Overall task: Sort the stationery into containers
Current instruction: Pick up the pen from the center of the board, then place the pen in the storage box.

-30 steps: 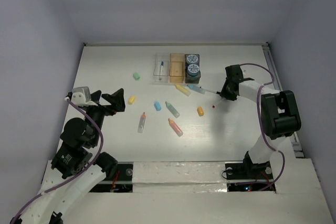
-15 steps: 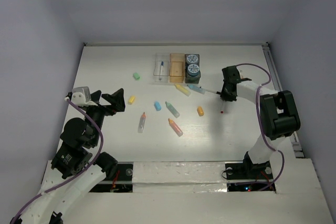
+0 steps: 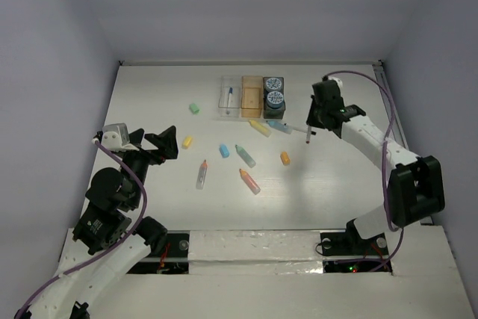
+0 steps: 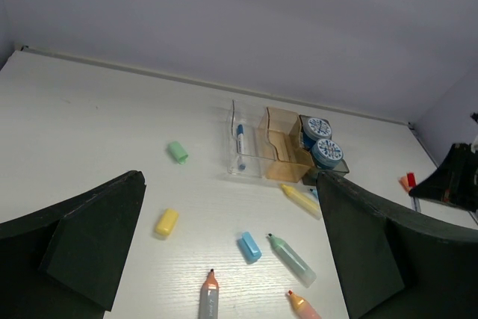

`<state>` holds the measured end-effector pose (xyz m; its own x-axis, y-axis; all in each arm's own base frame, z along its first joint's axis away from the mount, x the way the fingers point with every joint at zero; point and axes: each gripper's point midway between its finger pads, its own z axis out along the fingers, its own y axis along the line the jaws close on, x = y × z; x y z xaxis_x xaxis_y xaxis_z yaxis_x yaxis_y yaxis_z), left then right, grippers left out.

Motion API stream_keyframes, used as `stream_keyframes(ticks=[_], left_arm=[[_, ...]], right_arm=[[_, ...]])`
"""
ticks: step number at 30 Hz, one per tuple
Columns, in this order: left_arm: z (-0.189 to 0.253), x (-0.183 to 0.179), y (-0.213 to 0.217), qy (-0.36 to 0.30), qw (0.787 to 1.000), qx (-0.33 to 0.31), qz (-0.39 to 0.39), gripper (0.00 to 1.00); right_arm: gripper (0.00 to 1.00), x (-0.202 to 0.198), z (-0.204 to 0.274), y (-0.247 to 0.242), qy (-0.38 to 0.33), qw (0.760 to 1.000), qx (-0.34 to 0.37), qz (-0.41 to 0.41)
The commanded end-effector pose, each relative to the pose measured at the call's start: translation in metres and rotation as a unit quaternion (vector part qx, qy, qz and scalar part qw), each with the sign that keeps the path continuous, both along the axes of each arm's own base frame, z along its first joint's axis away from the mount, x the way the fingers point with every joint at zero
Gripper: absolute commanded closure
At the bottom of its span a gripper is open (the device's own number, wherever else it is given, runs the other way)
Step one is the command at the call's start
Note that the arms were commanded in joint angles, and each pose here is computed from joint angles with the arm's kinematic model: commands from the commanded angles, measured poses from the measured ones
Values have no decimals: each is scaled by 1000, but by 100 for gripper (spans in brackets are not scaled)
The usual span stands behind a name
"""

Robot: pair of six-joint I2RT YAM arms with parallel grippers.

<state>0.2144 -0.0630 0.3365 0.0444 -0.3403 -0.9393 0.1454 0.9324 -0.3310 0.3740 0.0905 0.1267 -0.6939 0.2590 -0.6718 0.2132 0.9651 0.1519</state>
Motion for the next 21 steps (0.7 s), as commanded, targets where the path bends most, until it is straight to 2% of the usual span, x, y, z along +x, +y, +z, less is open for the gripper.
stream_keyframes(ticks=[1,3,4,5,6,7,9,10,12,14,17,18,20,21], left_arm=[[7,1,-1,-17,1000,-7,-1,1],[5,3,-2,-12,1000,-3,-1,1],[5,4,-2,-10,1000,-2,0,1],[4,4,-2,-9,1000,-2,1,1],[3,4,-1,-8,1000,-1,5,1],[3,4,-1,-8,1000,-2,5,1],[2,6,1,-5,1000,0,11,1],[2,6,1,-5,1000,1,11,1],[0,9,-2,0,1000,6,7,1],[-1,10,-5,2,1000,8,3,1],[-4,13,-6,7,1000,12,2,1],[-4,13,-6,7,1000,12,2,1],[-3,13,-6,6,1000,11,2,1],[-4,13,-6,6,1000,11,2,1]], right_arm=[[100,32,64,74,-86,992,30,86],[100,42,84,123,-119,980,69,143],[100,50,78,140,-117,977,80,158],[100,63,102,159,-150,968,103,172],[100,65,106,178,-153,962,118,194],[100,73,92,192,-141,962,117,202],[100,84,116,219,-166,950,132,228],[100,93,105,227,-160,950,132,231],[100,108,121,244,-188,942,146,238],[100,122,107,260,-187,940,151,241],[100,135,113,285,-206,928,182,250],[100,143,94,290,-195,932,182,245],[100,154,100,297,-206,929,187,243],[100,160,85,300,-198,932,183,240]])
